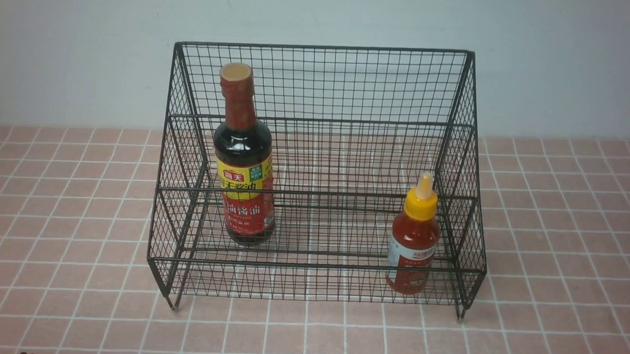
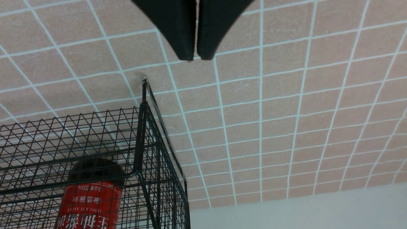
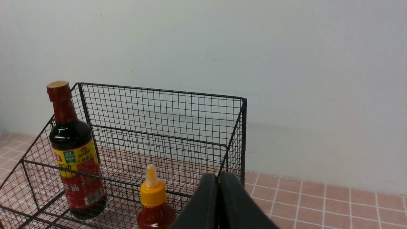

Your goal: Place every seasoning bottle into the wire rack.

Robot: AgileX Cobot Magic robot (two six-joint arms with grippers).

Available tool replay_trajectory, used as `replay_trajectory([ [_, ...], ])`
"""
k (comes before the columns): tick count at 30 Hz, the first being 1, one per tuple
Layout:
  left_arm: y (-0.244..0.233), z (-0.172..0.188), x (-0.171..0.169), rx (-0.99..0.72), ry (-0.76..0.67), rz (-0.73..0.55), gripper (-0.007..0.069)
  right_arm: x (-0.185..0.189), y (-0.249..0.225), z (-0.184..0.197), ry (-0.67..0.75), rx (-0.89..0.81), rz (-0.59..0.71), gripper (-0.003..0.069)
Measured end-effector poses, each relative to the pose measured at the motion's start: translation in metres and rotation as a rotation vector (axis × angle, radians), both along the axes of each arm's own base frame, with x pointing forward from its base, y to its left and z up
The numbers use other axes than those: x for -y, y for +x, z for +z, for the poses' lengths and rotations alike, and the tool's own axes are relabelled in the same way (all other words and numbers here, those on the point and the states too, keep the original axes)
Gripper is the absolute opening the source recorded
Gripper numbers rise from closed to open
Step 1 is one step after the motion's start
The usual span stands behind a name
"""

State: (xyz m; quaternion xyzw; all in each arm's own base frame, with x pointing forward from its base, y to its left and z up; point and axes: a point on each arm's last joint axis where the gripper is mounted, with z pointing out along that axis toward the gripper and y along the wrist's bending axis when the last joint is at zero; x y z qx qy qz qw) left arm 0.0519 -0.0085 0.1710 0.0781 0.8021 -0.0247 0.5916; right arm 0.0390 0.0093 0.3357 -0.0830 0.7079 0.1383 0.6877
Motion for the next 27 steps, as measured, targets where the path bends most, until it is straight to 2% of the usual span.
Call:
replay_trajectory([
  [6, 0.0, 0.0, 0.0, 0.0, 0.0, 0.0, -0.0007, 0.0058, -0.0081, -0.003, 0.01, -0.01, -0.073, -0.001],
  [27, 0.0, 0.0, 0.0, 0.0, 0.0, 0.0, -0.0007, 0.0061, -0.008, -0.0038, 0.006, -0.019, -0.079, -0.001],
])
